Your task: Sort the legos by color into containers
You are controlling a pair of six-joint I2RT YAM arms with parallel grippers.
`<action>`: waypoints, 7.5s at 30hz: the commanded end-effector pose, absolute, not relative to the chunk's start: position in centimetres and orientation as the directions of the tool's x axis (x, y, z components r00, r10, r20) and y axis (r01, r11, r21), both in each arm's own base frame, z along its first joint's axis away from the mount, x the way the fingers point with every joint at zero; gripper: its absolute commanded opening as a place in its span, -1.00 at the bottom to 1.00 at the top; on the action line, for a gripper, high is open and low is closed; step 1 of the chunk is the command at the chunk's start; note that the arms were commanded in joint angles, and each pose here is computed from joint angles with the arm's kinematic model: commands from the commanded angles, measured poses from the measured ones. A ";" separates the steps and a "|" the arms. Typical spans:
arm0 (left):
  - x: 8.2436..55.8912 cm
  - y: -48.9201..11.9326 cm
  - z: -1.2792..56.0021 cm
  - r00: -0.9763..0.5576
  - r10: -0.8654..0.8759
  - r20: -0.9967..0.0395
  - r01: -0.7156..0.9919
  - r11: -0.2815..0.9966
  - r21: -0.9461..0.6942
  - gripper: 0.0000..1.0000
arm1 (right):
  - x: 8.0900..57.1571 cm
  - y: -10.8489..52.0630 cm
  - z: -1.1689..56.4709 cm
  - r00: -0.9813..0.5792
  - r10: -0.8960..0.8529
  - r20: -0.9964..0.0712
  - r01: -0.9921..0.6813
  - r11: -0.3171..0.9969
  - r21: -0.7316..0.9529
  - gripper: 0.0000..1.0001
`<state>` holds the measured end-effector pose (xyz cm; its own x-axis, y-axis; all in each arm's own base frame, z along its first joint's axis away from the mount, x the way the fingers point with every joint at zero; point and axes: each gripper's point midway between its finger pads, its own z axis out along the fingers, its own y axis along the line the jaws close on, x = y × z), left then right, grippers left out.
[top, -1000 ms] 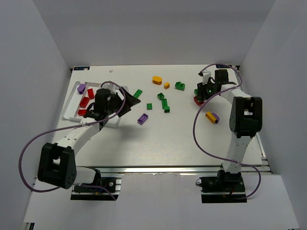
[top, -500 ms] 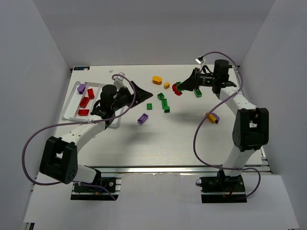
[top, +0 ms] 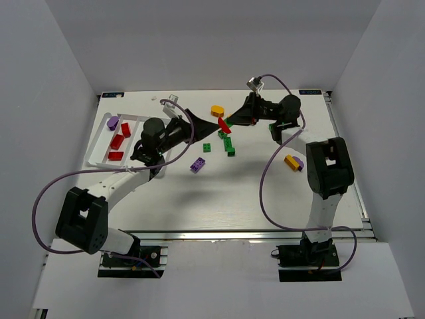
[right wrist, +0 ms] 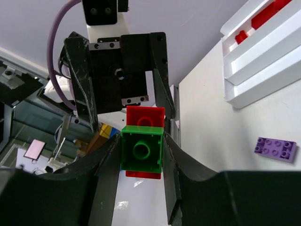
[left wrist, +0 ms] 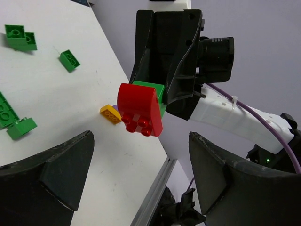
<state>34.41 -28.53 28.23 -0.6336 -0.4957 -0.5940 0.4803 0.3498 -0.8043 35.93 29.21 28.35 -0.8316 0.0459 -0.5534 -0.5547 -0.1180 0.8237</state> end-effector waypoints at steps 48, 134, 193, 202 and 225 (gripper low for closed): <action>33.5 -24.1 29.8 -0.575 -0.498 -0.649 0.553 0.349 -0.757 -1.00 | 37.4 27.2 32.1 -0.749 0.130 -0.650 -0.663 -0.127 0.738 -1.00; 31.6 4.3 22.9 -0.337 -0.553 -0.762 -0.484 0.796 -0.363 0.96 | 36.3 55.5 23.6 0.193 0.033 -0.981 -0.981 0.019 -0.193 -1.00; 37.9 -16.6 19.9 -0.658 -0.383 -0.648 -0.007 0.864 -0.503 0.43 | 42.0 29.9 22.3 -0.166 -0.145 -0.975 -0.924 0.369 0.103 0.32; 39.7 -23.6 14.9 -0.752 -0.230 -0.618 -0.012 0.942 -0.336 0.63 | 40.4 19.0 19.5 -0.367 -0.211 -0.906 -0.831 0.512 0.218 0.55; 36.9 -21.5 7.9 -0.795 0.428 -0.430 0.333 0.900 0.281 0.60 | 36.9 16.2 18.3 -0.275 -0.236 -0.932 -0.927 0.323 0.192 0.67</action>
<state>36.66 -22.50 6.28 -0.8367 0.3540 -0.4179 0.2839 0.9328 0.2219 37.31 16.11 16.87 -0.3212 -0.2425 -0.9154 -0.9054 0.3621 0.2218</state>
